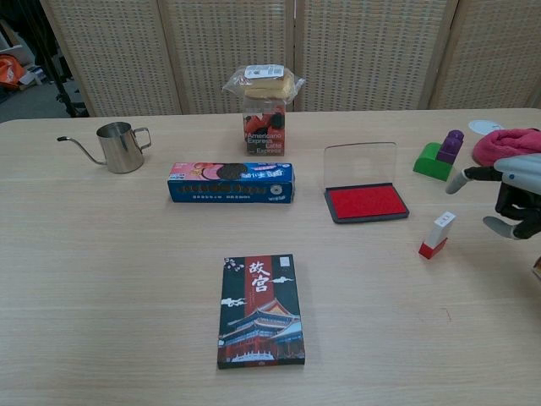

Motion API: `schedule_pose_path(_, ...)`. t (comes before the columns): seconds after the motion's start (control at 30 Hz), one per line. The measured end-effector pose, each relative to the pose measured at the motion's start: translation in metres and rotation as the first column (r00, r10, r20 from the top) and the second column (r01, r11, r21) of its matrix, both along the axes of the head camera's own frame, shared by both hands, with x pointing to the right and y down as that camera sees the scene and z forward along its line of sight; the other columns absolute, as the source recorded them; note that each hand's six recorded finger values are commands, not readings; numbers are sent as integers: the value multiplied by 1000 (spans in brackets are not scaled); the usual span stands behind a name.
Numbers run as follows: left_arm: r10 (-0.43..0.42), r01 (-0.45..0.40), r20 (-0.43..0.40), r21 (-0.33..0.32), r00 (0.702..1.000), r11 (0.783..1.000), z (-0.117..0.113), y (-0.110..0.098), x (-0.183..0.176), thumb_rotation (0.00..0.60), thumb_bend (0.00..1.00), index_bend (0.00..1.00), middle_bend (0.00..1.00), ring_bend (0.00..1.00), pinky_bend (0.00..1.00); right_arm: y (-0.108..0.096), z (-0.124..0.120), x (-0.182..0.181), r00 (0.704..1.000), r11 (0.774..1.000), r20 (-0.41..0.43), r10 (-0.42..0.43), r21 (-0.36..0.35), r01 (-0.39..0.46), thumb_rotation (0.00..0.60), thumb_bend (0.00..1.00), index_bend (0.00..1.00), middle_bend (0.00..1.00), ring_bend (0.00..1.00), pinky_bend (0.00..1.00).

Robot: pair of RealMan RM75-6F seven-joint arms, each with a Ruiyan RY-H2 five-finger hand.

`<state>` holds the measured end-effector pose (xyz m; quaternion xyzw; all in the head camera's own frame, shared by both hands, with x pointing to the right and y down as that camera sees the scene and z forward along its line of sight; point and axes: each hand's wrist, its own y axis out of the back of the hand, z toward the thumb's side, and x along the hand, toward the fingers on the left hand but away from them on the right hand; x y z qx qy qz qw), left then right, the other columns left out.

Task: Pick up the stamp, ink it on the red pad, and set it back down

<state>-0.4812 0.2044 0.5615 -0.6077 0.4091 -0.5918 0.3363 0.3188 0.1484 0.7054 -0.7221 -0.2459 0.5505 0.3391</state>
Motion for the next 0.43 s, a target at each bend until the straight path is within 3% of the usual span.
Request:
schedule_pose_path(0.1, -4, 4, -8, 7, 1000, 1000, -3, 0, -1, 600, 0, 0, 0, 0, 0, -2, -13, 14, 1000, 999, -8, 18, 37, -18, 600, 513, 195, 825, 955, 1000)
schedule_pose_path(0.13, -5, 5, -11, 9, 1000, 1000, -4, 0, -1, 600, 0, 0, 0, 0, 0, -3, -20, 20, 1000, 998, -8, 29, 56, -29, 600, 476, 193, 752, 897, 995)
schedule_pose_path(0.2, -3, 4, -18, 13, 1000, 1000, -6, 0, -2, 600, 0, 0, 0, 0, 0, -5, -32, 29, 999, 995, 0, 51, 89, -50, 600, 355, 174, 588, 703, 886)
schedule_pose_path(0.33, 4, -4, -27, 17, 1000, 1000, -9, 1, -1, 600, 0, 0, 0, 0, 0, -4, -67, 50, 994, 977, 48, 99, 183, -106, 600, 28, 102, 186, 182, 462)
schedule_pose_path(0.37, 6, -6, -29, 19, 1000, 1000, -10, 1, -1, 600, 0, 0, 0, 0, 0, -3, -75, 54, 993, 972, 59, 106, 205, -115, 600, 0, 69, 93, 85, 366)
schedule_pose_path(0.43, 10, -9, -33, 29, 999, 1000, -14, 2, -1, 600, 0, 0, 0, 0, 0, 3, -94, 63, 990, 957, 81, 116, 258, -133, 600, 0, 20, 10, 7, 269)
